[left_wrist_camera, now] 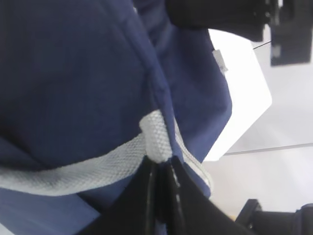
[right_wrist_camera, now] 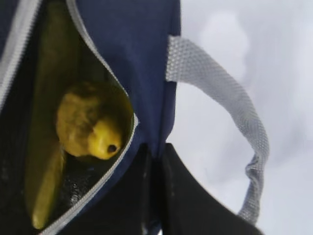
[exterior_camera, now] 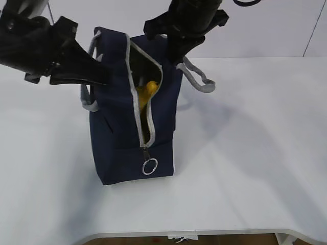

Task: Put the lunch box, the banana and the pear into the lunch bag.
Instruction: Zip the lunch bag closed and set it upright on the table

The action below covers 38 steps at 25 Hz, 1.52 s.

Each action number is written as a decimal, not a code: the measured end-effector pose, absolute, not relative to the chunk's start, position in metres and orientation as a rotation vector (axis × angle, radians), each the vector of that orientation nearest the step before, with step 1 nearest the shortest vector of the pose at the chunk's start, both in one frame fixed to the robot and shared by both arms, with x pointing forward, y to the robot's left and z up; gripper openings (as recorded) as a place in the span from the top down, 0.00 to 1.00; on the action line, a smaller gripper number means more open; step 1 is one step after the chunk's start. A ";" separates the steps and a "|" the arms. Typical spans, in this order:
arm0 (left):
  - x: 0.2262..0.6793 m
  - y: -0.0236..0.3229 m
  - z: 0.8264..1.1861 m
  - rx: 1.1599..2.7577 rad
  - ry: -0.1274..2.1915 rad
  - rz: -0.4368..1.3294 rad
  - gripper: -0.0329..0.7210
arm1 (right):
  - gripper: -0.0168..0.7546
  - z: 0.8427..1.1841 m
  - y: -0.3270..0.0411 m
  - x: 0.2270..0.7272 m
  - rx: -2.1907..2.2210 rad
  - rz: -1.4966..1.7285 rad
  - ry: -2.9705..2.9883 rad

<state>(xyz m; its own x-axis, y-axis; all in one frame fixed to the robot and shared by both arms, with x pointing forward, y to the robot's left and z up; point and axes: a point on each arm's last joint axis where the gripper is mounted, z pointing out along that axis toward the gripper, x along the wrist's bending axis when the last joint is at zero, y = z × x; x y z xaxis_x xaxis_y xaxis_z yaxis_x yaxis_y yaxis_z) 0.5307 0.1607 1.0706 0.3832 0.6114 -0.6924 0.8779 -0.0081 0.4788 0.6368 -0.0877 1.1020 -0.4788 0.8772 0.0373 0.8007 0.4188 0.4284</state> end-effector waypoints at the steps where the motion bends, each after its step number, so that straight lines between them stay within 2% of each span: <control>1: 0.533 0.155 1.065 1.724 1.314 -0.372 0.95 | 0.97 1.101 -0.092 0.636 1.487 0.556 2.464; 8: 0.541 0.139 1.053 1.654 1.313 -0.444 0.95 | 0.97 1.106 -0.113 0.638 1.520 0.509 2.403; 15: 0.541 0.137 1.053 1.638 1.295 -0.458 0.95 | 0.97 1.135 -0.125 0.625 1.497 0.530 2.325; 22: 0.543 0.137 1.051 1.638 1.300 -0.464 0.95 | 0.97 1.130 -0.124 0.628 1.508 0.512 2.330; 24: 0.543 0.137 1.049 1.640 1.301 -0.465 0.95 | 0.94 1.128 -0.124 0.629 1.513 0.507 2.331; 26: 0.544 0.136 1.048 1.640 1.304 -0.471 0.95 | 0.85 1.126 -0.123 0.630 1.526 0.505 2.328; 28: 0.544 0.136 1.046 1.640 1.305 -0.488 0.81 | 0.71 1.126 -0.123 0.631 1.530 0.510 2.323; 30: 0.542 0.135 1.047 1.644 1.295 -0.511 0.72 | 0.54 1.126 -0.123 0.631 1.535 0.514 2.319; 32: 0.541 0.138 1.049 1.644 1.278 -0.554 0.54 | 0.43 1.127 -0.123 0.630 1.538 0.523 2.317; 33: 0.541 0.140 1.050 1.645 1.271 -0.574 0.54 | 0.41 1.129 -0.123 0.629 1.539 0.534 2.318; 34: 0.542 0.144 1.055 1.644 1.252 -0.587 0.48 | 0.39 1.133 -0.123 0.627 1.539 0.549 2.316; 38: 0.543 0.162 1.071 1.668 1.185 -0.633 0.45 | 0.37 1.162 -0.128 0.610 1.525 0.655 2.284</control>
